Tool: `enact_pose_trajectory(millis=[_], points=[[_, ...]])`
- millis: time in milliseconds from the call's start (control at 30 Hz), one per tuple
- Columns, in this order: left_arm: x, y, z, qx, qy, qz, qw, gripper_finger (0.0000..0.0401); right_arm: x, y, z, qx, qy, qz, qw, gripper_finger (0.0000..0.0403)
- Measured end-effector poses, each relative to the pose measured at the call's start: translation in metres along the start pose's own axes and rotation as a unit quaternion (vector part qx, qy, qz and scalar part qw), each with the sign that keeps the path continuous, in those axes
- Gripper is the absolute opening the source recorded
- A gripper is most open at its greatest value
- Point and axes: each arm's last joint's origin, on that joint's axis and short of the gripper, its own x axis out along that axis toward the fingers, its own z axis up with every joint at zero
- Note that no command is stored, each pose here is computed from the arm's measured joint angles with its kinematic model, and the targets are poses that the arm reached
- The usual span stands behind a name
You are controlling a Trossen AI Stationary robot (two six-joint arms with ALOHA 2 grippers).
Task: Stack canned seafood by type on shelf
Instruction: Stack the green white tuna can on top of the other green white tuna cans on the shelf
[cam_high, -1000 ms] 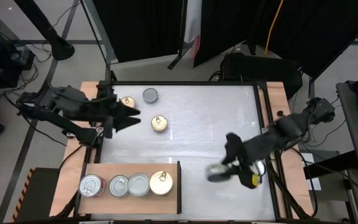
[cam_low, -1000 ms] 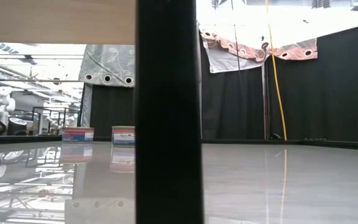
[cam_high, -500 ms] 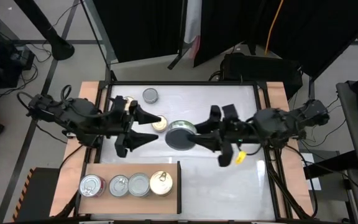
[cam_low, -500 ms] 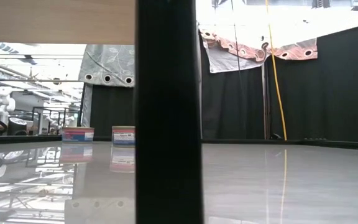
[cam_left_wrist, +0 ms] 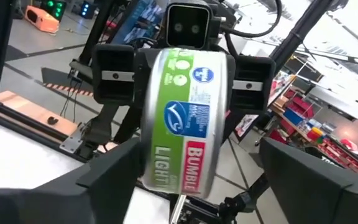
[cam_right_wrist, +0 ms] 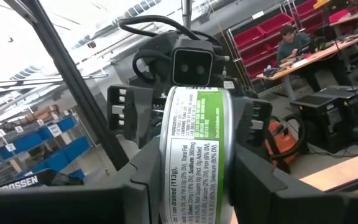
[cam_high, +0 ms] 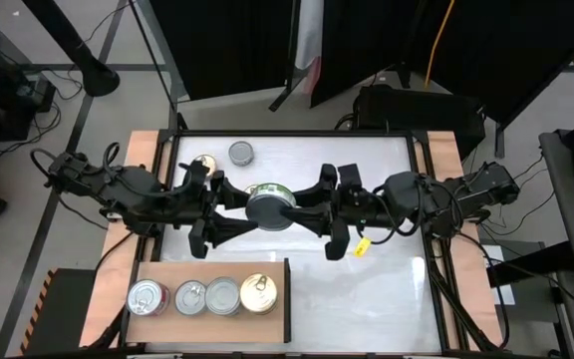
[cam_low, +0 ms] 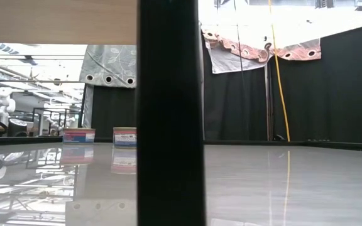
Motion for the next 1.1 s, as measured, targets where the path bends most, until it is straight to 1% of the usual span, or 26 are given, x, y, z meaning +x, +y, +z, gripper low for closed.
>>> enact_pose_trajectory(millis=[100, 267, 333, 467, 533, 567, 633, 700, 800, 900, 1000, 1100], points=[[-0.002, 0.0, 0.001, 0.001, -0.001, 0.001, 1.0, 0.0279, 0.0, -0.001, 0.001, -0.004, 0.0, 0.0, 1.0, 0.0126], [-0.001, 0.002, 0.002, 0.007, 0.004, -0.008, 1.0, 0.0184, 0.001, -0.002, 0.001, -0.005, 0.008, 0.02, 1.0, 0.0139], [-0.001, 0.003, 0.003, 0.009, 0.008, -0.012, 1.0, 0.0152, 0.002, -0.002, 0.001, 0.009, 0.008, 0.019, 1.0, 0.0149], [-0.004, 0.004, 0.006, 0.006, 0.015, -0.026, 1.0, 0.0148, 0.001, -0.002, 0.002, 0.015, 0.009, 0.022, 1.0, 0.0186], [-0.013, 0.004, 0.009, 0.005, 0.027, -0.036, 0.999, 0.0148, -0.002, -0.001, 0.004, 0.03, 0.013, 0.03, 0.999, 0.0211], [-0.021, 0.005, 0.011, 0.006, 0.037, -0.044, 0.998, 0.0148, -0.005, 0.0, 0.008, 0.042, 0.011, 0.034, 0.998, 0.0225], [-0.042, 0.009, 0.018, -0.004, 0.057, -0.048, 0.997, 0.0148, -0.014, 0.002, 0.017, 0.056, 0.017, 0.062, 0.996, 0.0251], [-0.065, 0.012, 0.025, -0.04, 0.082, -0.062, 0.994, 0.0148, -0.024, 0.005, 0.028, 0.07, 0.025, 0.09, 0.993, 0.0274], [-0.093, 0.016, 0.028, -0.113, 0.138, -0.084, 0.98, 0.0154, -0.038, 0.005, 0.035, 0.08, 0.046, 0.09, 0.992, 0.0297], [-0.108, 0.016, 0.018, -0.169, 0.233, -0.095, 0.953, 0.0155, -0.046, 0.002, 0.038, 0.075, 0.066, 0.071, 0.992, 0.0305], [-0.108, 0.012, -0.001, -0.186, 0.321, -0.092, 0.924, 0.0155, -0.049, 0.001, 0.04, 0.071, 0.068, 0.064, 0.993, 0.0304], [-0.095, 0.004, -0.025, -0.172, 0.371, -0.087, 0.908, 0.0155, -0.049, 0.001, 0.039, 0.069, 0.07, 0.064, 0.993, 0.0301]])
